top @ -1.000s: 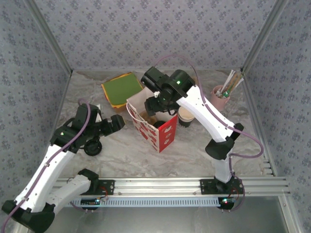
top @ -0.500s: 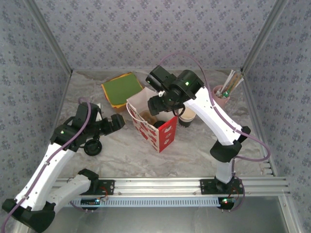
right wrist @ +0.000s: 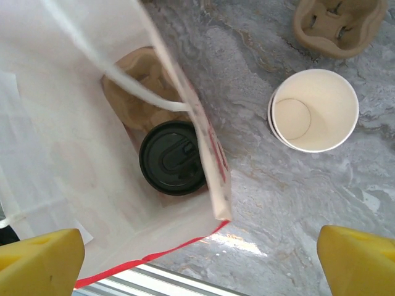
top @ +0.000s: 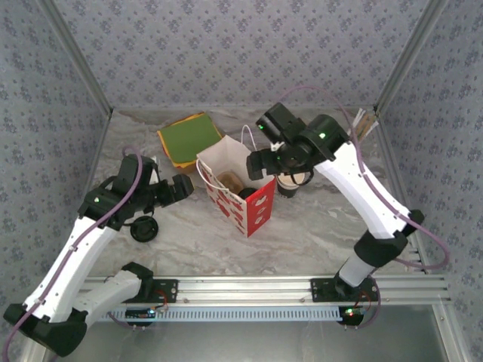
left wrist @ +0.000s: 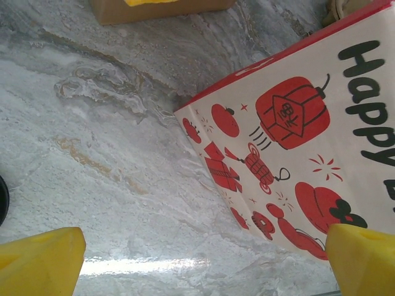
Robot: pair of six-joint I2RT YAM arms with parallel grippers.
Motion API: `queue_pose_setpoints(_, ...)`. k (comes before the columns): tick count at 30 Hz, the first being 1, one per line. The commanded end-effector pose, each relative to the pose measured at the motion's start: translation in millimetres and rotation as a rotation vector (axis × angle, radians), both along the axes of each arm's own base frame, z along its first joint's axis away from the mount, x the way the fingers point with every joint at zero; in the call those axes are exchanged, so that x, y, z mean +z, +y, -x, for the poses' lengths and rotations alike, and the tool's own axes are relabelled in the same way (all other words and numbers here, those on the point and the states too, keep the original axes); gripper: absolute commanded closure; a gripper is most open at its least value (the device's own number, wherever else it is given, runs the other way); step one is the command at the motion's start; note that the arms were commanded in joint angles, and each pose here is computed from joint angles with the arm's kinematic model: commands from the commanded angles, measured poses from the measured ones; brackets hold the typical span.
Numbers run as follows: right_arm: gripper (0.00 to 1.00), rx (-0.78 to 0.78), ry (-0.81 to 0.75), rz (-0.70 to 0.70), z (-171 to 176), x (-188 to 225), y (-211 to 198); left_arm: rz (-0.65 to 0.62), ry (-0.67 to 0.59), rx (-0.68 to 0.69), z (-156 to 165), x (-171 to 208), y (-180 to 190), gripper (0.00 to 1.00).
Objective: Pack the takeout coffee
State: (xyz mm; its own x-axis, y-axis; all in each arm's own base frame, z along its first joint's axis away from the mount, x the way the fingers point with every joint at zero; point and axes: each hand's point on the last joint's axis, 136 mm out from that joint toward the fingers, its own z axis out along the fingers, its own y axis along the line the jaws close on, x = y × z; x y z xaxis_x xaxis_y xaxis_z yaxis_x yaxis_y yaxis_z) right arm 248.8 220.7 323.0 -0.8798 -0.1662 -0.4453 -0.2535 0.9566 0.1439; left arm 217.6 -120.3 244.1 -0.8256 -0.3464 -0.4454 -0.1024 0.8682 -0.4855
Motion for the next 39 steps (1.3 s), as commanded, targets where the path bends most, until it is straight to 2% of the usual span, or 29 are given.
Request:
queue_pose_setpoints(1,0.00,-0.056,-0.038,-0.132,-3,16,-10,-0.040,-0.029,-0.004,-3,14,5,0.00)
queue_pose_setpoints(5,0.00,-0.144,-0.048,-0.179,-9,16,-39,-0.078,-0.037,-0.013,-8,27,7,0.00)
queue_pose_setpoints(10,0.00,-0.279,-0.051,-0.175,-18,10,-84,-0.101,-0.081,-0.017,-19,65,7,0.00)
queue_pose_setpoints(19,0.01,-0.424,-0.114,-0.126,-45,3,-151,-0.074,-0.236,-0.062,-49,133,-10,0.00)
queue_pose_setpoints(26,0.24,-0.528,-0.142,-0.035,-67,-12,-200,-0.020,-0.335,-0.153,-73,169,-51,0.00)
queue_pose_setpoints(31,0.50,-0.566,-0.136,-0.037,-91,-22,-224,-0.021,-0.353,-0.220,-82,175,-73,0.00)
queue_pose_setpoints(34,0.53,-0.570,-0.139,0.001,-107,-26,-232,-0.020,-0.360,-0.245,-86,175,-82,0.00)
queue_pose_setpoints(39,0.67,-0.563,-0.102,0.037,-134,-38,-234,-0.027,-0.368,-0.267,-91,173,-88,0.00)
